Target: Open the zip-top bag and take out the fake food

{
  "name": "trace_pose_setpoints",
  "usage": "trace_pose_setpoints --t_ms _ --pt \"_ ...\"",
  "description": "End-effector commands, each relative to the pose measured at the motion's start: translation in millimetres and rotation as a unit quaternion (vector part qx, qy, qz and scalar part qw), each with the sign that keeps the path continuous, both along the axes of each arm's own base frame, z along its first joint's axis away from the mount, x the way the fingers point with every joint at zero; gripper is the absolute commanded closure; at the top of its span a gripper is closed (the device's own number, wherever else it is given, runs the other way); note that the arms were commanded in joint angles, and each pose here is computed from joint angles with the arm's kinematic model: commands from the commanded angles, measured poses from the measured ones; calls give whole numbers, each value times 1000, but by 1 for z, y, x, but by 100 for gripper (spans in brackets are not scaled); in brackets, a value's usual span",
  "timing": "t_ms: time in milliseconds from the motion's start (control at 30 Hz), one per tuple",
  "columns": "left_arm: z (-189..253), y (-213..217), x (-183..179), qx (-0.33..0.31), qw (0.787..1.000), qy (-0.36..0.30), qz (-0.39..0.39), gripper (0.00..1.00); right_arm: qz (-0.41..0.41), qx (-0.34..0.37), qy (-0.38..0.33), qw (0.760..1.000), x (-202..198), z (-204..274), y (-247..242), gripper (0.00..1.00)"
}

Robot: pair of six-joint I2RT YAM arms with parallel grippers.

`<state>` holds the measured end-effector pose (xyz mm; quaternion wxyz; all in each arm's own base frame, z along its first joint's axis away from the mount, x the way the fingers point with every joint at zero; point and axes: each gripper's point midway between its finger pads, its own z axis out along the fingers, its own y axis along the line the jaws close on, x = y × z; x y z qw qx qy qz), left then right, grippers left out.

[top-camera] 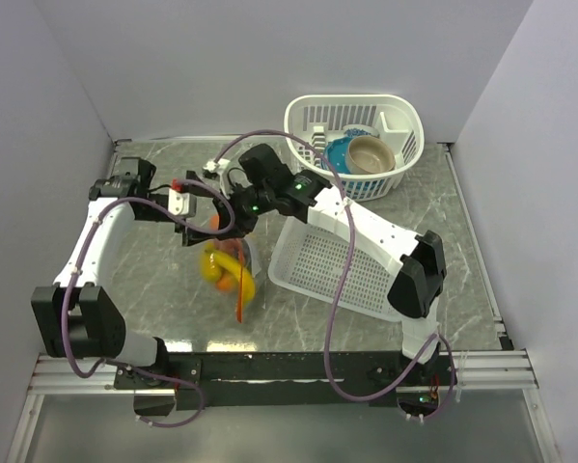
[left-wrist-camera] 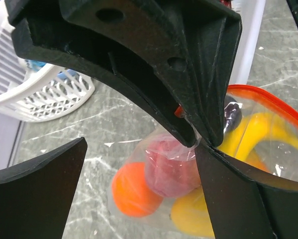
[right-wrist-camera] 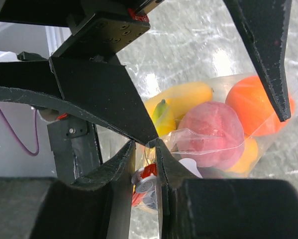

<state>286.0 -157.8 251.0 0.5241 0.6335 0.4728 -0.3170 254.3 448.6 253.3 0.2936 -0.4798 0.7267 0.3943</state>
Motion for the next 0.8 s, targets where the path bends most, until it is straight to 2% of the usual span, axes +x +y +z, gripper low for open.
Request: trace_pose_setpoints --t_ms 0,267,400,500,633,767 --pt "20 -39 -75 -77 975 197 -67 1 -143 211 -246 935 116 164 7 100" --pt "41 -31 -78 -28 979 198 -35 1 -168 209 -256 929 138 174 -14 100" --pt "43 -34 -77 -44 983 174 -49 1 -148 230 -237 932 129 176 -6 100" --pt "35 -35 -62 -57 983 166 -57 1 -129 226 -226 939 119 168 4 100" --pt "13 -20 -26 -61 979 195 -23 1 -115 219 -228 942 105 168 6 100" --pt "10 -3 -4 -78 982 174 3 1 -88 238 -208 945 84 175 3 100"
